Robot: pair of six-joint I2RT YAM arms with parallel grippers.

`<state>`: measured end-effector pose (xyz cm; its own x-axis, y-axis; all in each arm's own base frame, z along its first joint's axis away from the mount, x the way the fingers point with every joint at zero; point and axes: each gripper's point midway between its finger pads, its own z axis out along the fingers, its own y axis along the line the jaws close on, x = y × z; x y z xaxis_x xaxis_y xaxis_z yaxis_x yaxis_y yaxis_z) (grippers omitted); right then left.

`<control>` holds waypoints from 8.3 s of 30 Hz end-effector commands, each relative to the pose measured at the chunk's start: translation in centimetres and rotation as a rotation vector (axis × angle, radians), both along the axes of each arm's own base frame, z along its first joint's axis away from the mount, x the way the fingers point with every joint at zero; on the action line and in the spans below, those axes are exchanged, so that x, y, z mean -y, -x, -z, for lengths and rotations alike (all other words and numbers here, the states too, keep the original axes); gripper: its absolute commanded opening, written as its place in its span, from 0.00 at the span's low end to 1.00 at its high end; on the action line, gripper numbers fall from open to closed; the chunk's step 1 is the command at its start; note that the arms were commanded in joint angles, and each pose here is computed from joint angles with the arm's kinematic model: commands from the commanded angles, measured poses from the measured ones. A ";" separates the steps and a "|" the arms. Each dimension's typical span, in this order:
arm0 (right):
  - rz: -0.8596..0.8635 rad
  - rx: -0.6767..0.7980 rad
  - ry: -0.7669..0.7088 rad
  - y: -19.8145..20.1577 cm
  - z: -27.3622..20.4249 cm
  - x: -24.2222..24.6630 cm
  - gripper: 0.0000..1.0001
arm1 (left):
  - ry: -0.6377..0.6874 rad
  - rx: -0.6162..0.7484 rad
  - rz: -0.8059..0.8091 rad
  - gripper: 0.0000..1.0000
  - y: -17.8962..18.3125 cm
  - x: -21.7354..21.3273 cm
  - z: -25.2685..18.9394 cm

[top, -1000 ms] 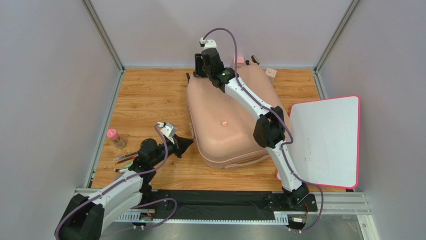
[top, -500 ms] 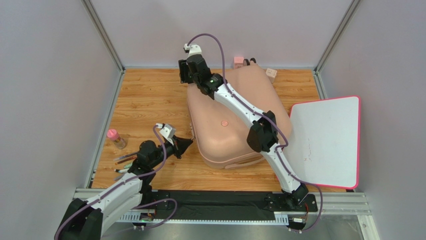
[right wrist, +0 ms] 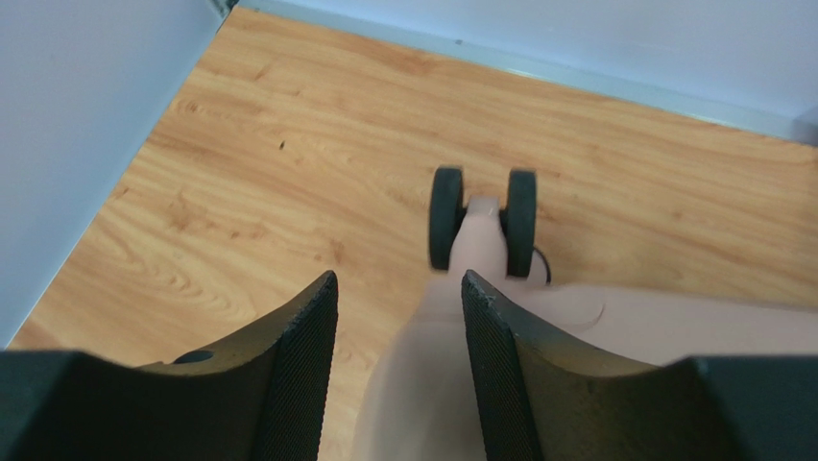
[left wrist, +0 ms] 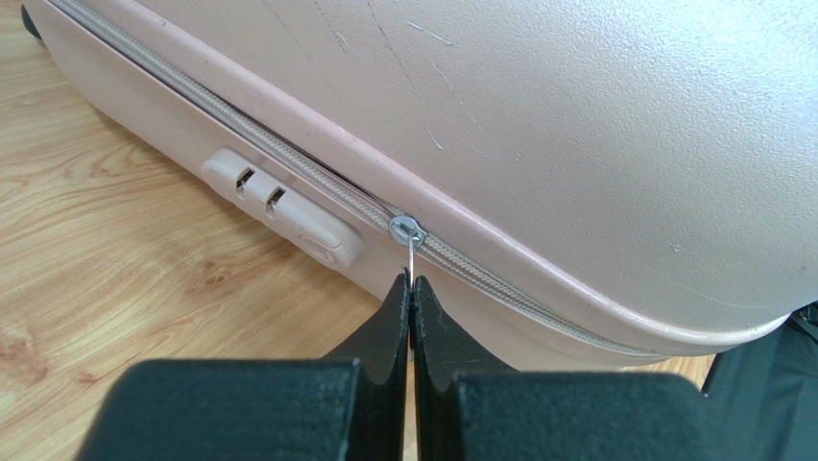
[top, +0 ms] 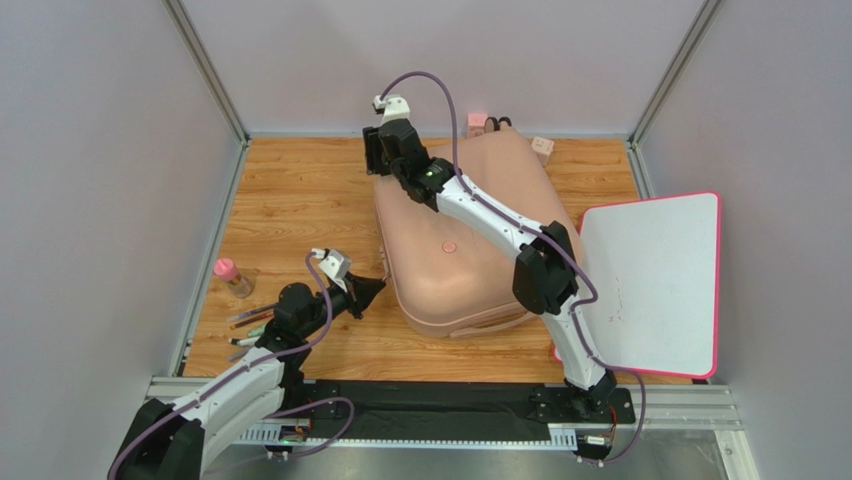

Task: Pack the luggage
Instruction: Zip the luggage at the center of the board.

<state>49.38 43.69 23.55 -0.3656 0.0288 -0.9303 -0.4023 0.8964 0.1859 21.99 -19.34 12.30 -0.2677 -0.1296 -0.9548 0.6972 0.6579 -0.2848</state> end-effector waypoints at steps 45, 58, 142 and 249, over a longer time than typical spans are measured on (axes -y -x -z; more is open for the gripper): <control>-0.087 -0.028 0.617 36.3 13.9 19.3 0.48 | -0.082 0.015 -0.001 0.00 -1.9 0.7 -1.0; -0.073 -0.002 0.524 35.6 12.3 20.8 0.60 | -0.083 0.013 -0.010 0.00 -1.8 0.4 -1.1; -0.448 -0.353 0.892 32.3 22.0 16.2 0.05 | -0.122 0.005 -0.054 0.00 -2.8 -0.1 -0.9; 0.694 -0.381 -0.217 7.8 0.0 40.6 1.00 | 0.033 -0.345 -0.491 0.64 -11.9 -7.5 -4.7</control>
